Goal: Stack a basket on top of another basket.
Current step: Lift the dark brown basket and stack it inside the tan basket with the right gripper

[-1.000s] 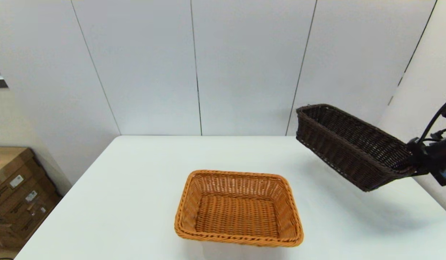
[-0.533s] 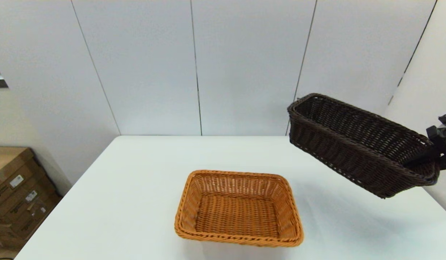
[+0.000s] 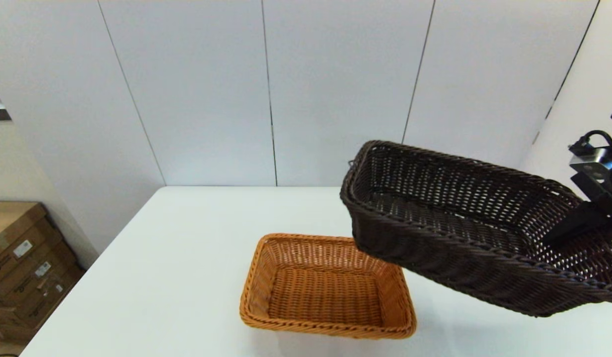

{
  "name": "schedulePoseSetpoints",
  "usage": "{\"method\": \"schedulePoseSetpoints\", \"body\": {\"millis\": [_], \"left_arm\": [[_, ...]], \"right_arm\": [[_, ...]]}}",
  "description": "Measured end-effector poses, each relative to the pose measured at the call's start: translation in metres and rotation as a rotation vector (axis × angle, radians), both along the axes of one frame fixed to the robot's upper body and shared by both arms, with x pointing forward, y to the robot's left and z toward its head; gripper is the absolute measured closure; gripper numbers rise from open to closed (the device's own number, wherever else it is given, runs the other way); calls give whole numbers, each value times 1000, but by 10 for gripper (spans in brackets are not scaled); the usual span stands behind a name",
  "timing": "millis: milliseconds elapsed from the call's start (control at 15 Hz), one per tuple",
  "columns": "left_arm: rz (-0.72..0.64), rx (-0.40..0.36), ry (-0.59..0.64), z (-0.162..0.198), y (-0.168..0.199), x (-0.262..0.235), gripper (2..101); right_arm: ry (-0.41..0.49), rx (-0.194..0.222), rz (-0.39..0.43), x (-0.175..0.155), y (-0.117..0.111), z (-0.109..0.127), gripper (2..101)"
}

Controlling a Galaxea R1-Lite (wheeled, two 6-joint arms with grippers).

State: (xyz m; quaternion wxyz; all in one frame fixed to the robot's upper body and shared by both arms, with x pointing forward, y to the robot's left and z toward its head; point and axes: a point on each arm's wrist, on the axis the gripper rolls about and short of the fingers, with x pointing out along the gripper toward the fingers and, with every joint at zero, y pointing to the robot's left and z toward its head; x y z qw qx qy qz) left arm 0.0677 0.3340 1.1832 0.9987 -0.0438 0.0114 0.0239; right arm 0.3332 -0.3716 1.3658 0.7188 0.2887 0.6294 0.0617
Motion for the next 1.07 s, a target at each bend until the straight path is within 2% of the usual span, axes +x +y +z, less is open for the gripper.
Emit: {"method": "schedulePoseSetpoints", "body": {"millis": [200,467,733,1067], "left_arm": [[0,0,0,0,0,0,54],[0,-1,0,0,0,0,54],[0,-1,0,0,0,0,54],[0,-1,0,0,0,0,54]], "right_arm": [[26,-44,114,1,35,-2,865],[16,-103,152,17,73,-11,865],[-8,-113,132,41,96,-25,865],[26,-114,199,54,117,-40,865]]}}
